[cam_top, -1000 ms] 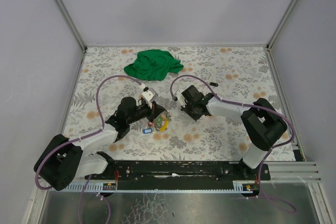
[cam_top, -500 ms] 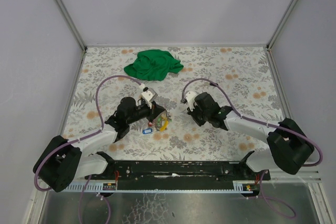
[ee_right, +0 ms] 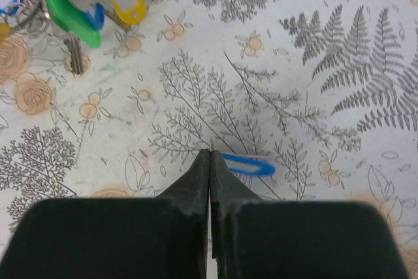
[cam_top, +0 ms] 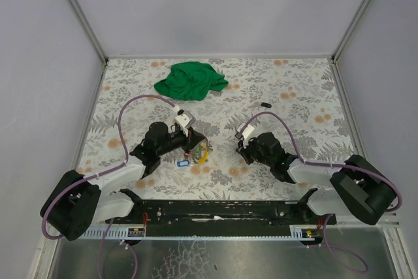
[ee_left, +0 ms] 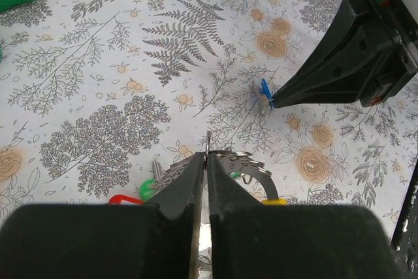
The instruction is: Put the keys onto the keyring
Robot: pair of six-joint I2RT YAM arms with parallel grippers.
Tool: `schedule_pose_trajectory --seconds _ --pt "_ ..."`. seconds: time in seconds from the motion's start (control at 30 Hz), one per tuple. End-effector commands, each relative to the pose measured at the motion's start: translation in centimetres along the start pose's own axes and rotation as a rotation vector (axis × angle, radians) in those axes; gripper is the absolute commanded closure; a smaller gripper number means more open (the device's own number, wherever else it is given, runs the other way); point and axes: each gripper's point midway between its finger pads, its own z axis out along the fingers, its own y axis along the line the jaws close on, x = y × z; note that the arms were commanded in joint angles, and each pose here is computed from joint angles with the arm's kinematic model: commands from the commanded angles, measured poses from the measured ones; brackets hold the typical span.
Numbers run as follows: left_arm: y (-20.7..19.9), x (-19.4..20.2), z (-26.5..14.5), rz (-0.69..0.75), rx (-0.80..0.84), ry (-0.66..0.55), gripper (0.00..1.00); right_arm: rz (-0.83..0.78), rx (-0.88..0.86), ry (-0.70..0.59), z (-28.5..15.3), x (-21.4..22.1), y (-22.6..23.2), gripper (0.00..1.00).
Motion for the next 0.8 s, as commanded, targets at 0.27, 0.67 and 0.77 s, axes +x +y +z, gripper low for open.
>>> schedule_pose_trajectory --seconds 0.27,0.67,0.77 --pt "-1.9 -1.7 -0.1 0.059 0.116 -0.074 1.0 -0.198 -0.195 -0.256 -1.3 -6.0 3.3 1.0" --pt "-4.8 -0.6 -0.2 0.149 0.278 -0.054 1.0 -0.328 -0.343 -0.231 -3.6 -8.2 5.3 1.0" --pt "-5.4 -0.2 -0.1 0.162 0.311 -0.038 1.0 -0.336 -0.372 -0.237 -3.9 -9.2 5.8 1.0"
